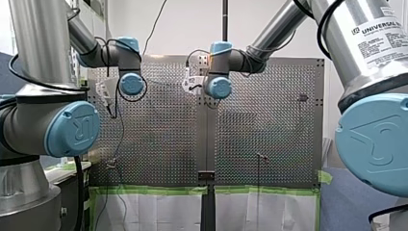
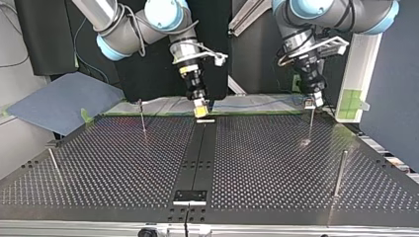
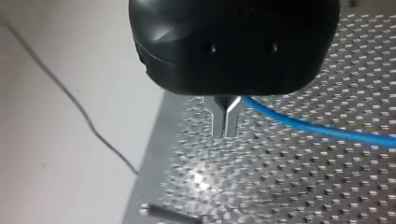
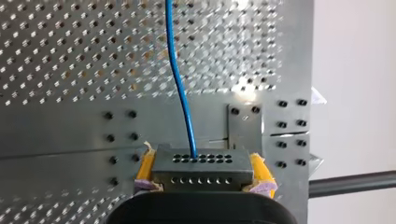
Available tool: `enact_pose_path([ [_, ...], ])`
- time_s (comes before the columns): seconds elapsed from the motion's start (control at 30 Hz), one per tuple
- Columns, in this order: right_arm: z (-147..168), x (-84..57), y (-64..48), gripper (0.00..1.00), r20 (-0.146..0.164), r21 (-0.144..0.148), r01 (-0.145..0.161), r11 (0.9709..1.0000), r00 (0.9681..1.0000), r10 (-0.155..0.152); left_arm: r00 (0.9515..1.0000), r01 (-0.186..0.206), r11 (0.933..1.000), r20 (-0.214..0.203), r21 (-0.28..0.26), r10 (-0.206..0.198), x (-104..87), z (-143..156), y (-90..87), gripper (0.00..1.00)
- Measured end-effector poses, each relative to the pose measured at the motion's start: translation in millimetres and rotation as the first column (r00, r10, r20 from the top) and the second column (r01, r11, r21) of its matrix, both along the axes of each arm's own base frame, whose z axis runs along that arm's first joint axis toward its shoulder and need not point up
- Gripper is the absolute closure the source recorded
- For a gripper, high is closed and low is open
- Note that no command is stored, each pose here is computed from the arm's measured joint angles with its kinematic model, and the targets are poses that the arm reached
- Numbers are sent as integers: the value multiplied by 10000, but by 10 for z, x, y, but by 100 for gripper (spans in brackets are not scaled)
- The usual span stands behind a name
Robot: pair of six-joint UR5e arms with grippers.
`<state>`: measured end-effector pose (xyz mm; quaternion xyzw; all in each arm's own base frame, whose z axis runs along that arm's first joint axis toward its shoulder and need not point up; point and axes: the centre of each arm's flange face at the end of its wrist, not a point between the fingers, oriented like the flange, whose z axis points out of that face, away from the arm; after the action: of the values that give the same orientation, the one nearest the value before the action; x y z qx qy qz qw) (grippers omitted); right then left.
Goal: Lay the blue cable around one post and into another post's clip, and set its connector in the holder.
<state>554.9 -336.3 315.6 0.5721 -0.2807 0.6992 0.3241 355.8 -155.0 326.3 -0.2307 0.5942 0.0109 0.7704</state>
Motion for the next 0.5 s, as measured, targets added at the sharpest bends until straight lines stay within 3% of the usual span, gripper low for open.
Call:
enact_pose_path([
  [0.17, 146, 65, -17, 100, 69, -70, -72, 9999, 10000, 72, 9997, -70, 9996, 253, -286, 77, 69, 218, 36, 100],
  [0.5, 364, 145, -57, 100, 213, -197, -149, 9997, 9997, 153, 9990, -216, 9983, 380, -541, 236, 225, 551, 104, 100],
])
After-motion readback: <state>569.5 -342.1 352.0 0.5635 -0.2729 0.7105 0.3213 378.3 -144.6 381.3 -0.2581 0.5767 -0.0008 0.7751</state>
